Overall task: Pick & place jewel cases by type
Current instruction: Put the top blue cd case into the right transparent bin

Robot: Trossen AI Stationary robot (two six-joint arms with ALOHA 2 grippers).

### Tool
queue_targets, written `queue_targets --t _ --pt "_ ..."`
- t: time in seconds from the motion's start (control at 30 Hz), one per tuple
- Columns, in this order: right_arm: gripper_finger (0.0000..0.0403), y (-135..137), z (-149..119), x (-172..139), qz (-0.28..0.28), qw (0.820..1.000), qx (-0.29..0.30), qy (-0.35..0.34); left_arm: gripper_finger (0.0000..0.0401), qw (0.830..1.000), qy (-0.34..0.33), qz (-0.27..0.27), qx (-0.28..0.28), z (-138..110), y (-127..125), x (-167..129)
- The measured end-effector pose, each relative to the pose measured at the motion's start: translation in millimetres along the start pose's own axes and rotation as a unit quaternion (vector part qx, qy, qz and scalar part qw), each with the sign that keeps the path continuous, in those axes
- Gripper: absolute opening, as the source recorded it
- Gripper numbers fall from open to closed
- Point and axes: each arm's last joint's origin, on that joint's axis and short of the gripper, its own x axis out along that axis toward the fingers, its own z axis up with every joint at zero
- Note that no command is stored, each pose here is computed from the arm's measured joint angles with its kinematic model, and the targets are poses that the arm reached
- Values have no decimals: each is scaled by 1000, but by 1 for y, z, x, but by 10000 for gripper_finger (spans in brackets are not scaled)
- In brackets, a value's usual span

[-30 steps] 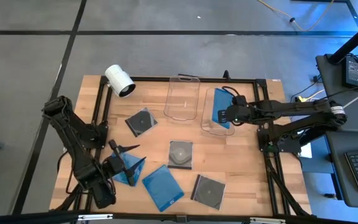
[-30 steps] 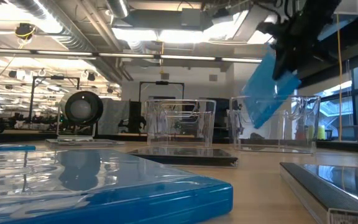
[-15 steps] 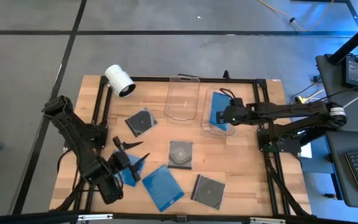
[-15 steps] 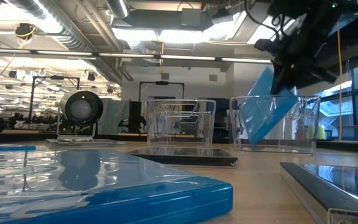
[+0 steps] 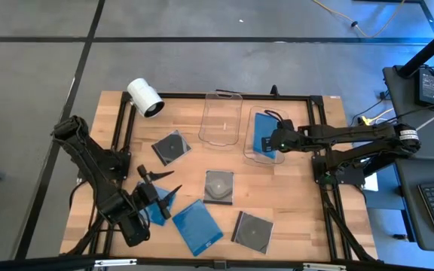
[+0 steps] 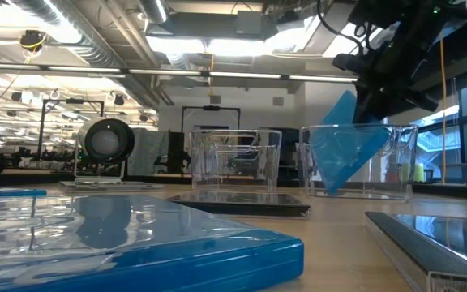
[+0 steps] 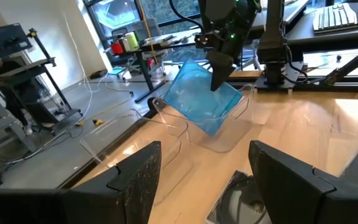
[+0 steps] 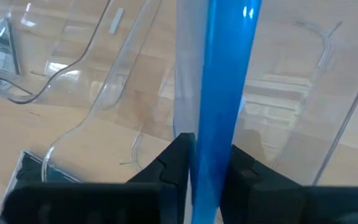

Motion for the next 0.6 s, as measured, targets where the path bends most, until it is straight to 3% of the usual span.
queue_targets --t 0.3,0.6 --pt "115 -1 2 1 -5 1000 5 -1 239 1000 2 -1 0 0 0 0" --pt "120 -1 2 4 -11 1000 2 1 239 1000 2 -1 0 0 0 0"
